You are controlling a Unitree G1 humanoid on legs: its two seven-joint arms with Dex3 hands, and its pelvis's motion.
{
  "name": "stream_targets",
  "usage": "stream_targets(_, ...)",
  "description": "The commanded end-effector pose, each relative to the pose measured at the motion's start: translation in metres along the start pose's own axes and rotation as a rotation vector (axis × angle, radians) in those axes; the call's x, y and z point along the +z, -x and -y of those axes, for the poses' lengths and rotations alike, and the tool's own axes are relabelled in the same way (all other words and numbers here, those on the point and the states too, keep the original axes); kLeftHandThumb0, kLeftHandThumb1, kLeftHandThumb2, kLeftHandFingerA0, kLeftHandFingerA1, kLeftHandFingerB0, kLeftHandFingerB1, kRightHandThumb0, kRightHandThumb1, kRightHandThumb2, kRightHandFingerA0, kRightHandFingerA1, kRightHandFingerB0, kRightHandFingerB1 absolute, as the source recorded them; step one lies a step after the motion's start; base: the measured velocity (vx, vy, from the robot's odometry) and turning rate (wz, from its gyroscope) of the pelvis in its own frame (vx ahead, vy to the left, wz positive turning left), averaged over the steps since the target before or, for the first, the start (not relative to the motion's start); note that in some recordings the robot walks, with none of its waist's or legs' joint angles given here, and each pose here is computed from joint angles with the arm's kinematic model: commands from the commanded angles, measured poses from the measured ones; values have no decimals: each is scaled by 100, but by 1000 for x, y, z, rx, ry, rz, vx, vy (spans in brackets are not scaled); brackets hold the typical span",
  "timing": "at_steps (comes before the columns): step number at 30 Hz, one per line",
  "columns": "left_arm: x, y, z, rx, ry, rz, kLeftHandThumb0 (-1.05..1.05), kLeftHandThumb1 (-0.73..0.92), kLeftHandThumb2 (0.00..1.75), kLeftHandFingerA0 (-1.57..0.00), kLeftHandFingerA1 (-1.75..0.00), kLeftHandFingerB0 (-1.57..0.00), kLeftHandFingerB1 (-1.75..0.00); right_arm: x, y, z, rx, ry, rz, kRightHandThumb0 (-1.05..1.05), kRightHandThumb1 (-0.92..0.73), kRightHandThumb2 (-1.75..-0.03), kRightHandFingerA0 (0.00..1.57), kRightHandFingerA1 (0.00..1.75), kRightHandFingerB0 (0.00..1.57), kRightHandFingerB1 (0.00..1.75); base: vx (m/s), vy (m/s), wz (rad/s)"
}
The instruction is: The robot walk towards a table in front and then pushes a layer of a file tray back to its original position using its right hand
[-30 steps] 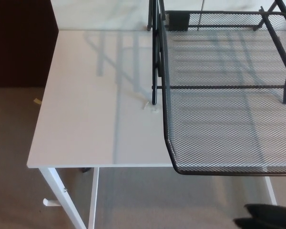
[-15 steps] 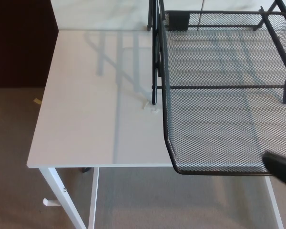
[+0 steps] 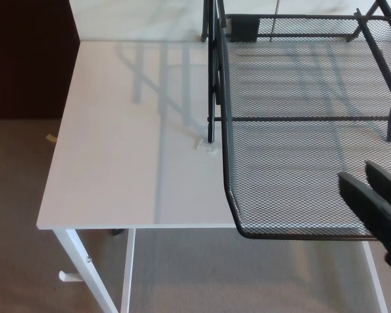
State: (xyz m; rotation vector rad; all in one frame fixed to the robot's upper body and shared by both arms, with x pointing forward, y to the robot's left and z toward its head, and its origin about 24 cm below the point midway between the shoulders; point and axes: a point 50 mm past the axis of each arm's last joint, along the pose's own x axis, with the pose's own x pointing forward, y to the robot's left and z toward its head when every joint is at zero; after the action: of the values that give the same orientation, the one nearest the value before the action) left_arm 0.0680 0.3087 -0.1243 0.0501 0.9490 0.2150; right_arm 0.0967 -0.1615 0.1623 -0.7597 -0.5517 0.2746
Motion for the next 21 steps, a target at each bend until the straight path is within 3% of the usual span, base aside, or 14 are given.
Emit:
stream_targets(1,11,-1,-10,30,-86,33,-6,60,56,-51,-44,-34,-36,-51,-11,-25,162,539,-248,-39,-29,-59,0,5,9,8,0,0,0)
stream_targets(4,11,-1,-9,28,-82,32,-7,60,56,-50,-44,-33,-36,-55,-13,-26,156,562,-248,-36,-27,-60,0,10,7,13,0,0,0)
stream_targets(5,11,-1,-9,27,-81,32,-4,43,86,-42,-59,-20,-49,-58,-14,-26,157,572,-248,-33,-27,-63,0,20,6,23,0,0,0)
stream_targets(7,11,-1,-9,27,-81,32,-4,43,86,-42,-59,-20,-49,-62,-16,-27,159,587,-247,-31,-28,-66,0,26,1,28,0,0,0)
stream_targets(8,11,-1,-9,30,-87,31,-7,59,56,-52,-43,-34,-36,-64,-17,-28,166,594,-254,-30,-28,-67,0,26,0,30,0,0,0)
stream_targets(14,14,-2,-9,26,-86,37,-6,60,56,-51,-44,-33,-36,-80,-24,-32,175,608,-282,-30,-27,-64,0,21,5,26,0,0,0)
stream_targets(15,15,-2,-9,26,-92,40,-4,44,86,-41,-59,-20,-49,-83,-26,-33,174,610,-286,-29,-26,-63,0,18,6,27,0,0,0)
stream_targets(16,16,-2,-9,25,-96,42,-5,61,57,-50,-43,-32,-35,-85,-27,-34,175,614,-288,-29,-26,-62,0,16,7,26,0,0,0)
stream_targets(17,16,-2,-9,25,-94,43,-3,44,86,-40,-58,-20,-49,-87,-28,-35,175,619,-288,-29,-26,-61,0,13,7,24,0,0,0)
stream_targets(18,16,-2,-9,24,-89,43,-3,44,86,-40,-58,-20,-49,-88,-29,-35,175,622,-287,-29,-26,-61,0,13,7,24,0,0,0)
stream_targets(19,16,-2,-9,26,-88,42,-5,61,57,-49,-43,-33,-35,-90,-30,-36,177,626,-288,-30,-26,-61,0,12,7,23,0,0,0)
stream_targets(21,16,-3,-9,28,-90,39,-6,61,57,-48,-42,-33,-35,-93,-34,-38,179,649,-285,-30,-27,-61,0,11,8,26,0,0,0)
